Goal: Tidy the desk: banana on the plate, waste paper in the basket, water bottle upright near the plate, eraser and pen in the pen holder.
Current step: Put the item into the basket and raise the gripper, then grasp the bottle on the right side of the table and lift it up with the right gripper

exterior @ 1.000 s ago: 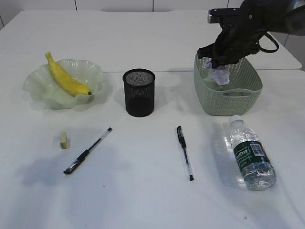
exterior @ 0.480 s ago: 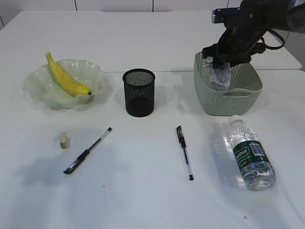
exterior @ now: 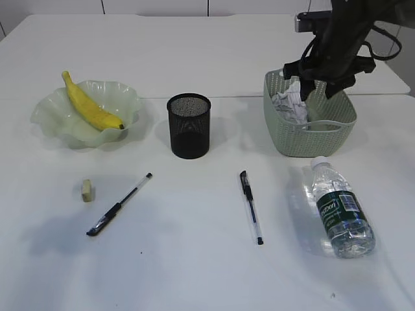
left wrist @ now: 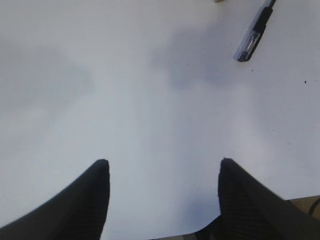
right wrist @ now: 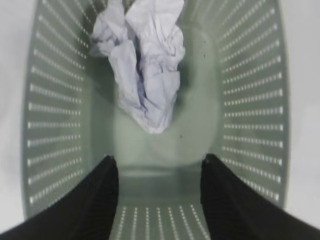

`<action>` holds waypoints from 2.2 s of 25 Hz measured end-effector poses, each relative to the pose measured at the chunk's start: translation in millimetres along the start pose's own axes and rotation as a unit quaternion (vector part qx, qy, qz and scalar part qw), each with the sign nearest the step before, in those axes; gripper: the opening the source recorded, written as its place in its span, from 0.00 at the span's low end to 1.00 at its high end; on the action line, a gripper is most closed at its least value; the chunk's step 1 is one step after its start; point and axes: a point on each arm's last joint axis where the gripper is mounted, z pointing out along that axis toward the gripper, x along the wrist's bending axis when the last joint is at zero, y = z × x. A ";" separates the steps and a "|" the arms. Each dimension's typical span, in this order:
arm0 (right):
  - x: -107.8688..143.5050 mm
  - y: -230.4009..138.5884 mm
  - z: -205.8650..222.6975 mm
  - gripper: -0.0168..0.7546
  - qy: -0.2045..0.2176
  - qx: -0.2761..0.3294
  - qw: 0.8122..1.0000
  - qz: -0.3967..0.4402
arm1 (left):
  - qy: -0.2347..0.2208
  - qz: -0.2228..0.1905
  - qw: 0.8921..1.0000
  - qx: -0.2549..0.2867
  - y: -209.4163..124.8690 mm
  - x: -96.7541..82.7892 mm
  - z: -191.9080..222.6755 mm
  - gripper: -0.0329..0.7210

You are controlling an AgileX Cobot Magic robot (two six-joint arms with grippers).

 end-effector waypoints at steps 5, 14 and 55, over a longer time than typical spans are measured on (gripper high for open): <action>-1.6 -5.4 -18.6 0.54 0.006 0.035 0.999 -0.019 | 0.000 0.000 1.000 0.003 -0.6 0.0 0.0 0.68; -5.1 -9.8 -70.2 0.54 0.027 0.047 0.998 -0.041 | 0.000 0.000 1.000 0.004 -0.8 0.0 0.0 0.67; -1.3 -106.5 -12.6 0.84 0.058 0.163 0.984 -0.051 | -0.005 -0.003 1.000 0.003 -0.5 -0.9 0.0 0.64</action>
